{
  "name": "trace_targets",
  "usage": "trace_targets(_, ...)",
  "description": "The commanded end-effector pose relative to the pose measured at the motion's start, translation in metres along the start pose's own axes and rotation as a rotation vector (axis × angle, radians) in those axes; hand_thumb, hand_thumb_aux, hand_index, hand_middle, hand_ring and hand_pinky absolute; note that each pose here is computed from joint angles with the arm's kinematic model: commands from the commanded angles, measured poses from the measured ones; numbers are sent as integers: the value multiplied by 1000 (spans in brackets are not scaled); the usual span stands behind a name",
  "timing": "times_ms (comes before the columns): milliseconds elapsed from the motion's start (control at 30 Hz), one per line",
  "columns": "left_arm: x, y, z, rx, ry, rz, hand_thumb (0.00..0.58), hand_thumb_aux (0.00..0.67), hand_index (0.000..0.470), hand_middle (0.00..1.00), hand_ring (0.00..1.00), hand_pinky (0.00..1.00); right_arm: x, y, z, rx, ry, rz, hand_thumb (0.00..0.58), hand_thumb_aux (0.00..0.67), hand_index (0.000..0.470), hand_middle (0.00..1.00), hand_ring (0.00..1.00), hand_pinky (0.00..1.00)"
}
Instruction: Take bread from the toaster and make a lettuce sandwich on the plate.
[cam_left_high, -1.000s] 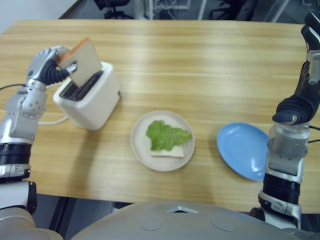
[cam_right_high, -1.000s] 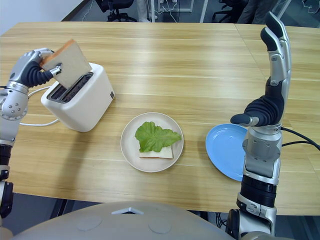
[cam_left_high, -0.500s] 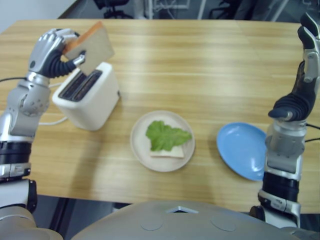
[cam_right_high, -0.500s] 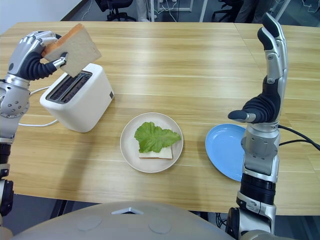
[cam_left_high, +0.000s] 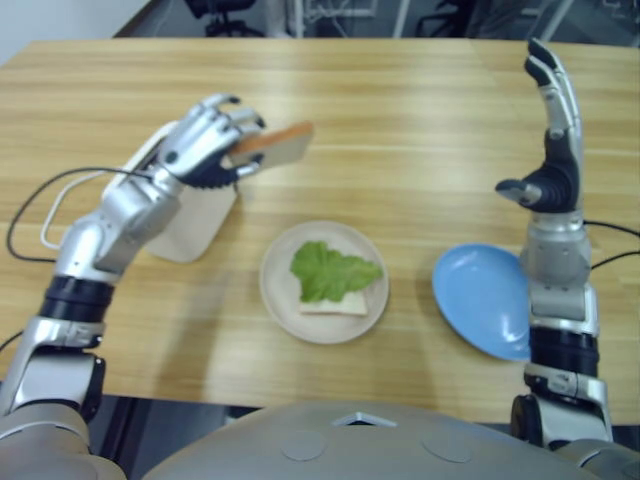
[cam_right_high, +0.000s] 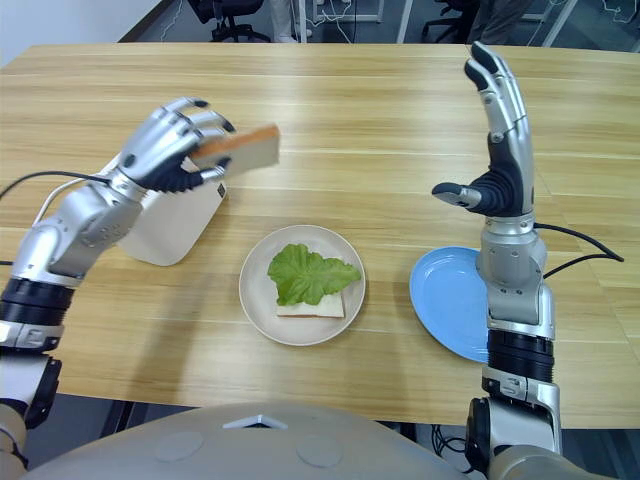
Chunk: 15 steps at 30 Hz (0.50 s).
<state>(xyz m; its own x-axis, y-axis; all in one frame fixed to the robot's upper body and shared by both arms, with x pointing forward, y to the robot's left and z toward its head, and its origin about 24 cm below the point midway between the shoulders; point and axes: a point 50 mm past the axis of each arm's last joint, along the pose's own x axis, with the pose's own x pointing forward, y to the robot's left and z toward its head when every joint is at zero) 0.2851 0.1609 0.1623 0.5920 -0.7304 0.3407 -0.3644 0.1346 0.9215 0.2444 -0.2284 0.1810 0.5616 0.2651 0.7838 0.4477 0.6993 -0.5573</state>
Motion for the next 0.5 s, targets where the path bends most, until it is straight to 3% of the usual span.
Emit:
trace_targets(33,3,-17,15,41,-79,-28,580,670,460,1000,1000,1000,-1,11,-12,-19,55,111,0,0,0,0,0,0)
trace_targets(267,2,-33,36,68,-185,-19,580,670,460,1000,1000,1000,-14,42,-36,-91,156,462,0,0,0,0,0,0)
trace_targets(500,-2,-48,54,48,-219,-17,580,670,460,1000,1000,1000,-18,51,-49,-138,181,676,0,0,0,0,0,0)
